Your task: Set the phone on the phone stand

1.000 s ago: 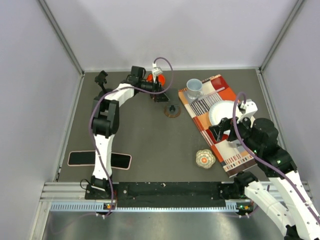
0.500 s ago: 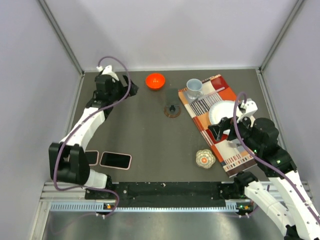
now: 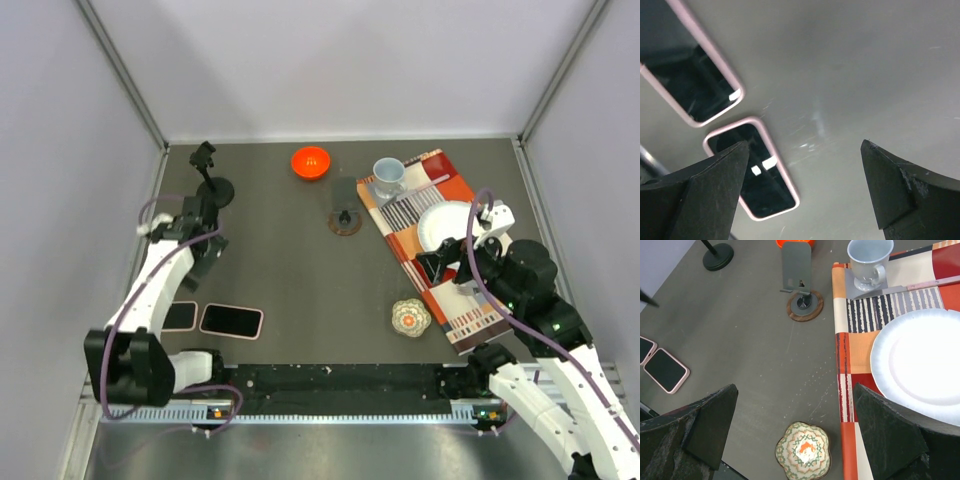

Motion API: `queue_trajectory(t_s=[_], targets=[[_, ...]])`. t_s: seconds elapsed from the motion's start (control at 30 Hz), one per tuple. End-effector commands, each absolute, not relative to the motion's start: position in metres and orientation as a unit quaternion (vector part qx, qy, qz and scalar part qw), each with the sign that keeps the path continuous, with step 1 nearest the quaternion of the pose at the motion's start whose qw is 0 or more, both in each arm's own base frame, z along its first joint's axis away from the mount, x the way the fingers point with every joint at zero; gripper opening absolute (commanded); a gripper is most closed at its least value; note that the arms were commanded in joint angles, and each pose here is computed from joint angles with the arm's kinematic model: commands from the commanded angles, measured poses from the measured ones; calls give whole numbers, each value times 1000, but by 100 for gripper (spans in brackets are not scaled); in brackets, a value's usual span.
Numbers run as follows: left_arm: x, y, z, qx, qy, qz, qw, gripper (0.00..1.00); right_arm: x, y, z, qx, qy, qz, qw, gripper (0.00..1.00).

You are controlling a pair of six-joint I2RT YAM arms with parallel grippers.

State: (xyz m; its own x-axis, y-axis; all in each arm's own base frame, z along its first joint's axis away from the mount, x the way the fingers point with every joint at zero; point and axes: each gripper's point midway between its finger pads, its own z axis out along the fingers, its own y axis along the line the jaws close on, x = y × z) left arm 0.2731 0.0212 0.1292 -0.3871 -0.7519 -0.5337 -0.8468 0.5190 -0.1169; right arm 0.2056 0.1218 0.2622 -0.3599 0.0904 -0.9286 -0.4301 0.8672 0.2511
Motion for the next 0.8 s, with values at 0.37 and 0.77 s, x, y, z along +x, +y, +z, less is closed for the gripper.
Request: queue_trajectory(t_s=[0.37,0.77], targets=[[174,-4,54,-629,770,40,96,99,204,120,273,-112,770,238,582,99],[160,-15,22,-661,750,30,26,99,202,119,273,-113,768,238,585,99]])
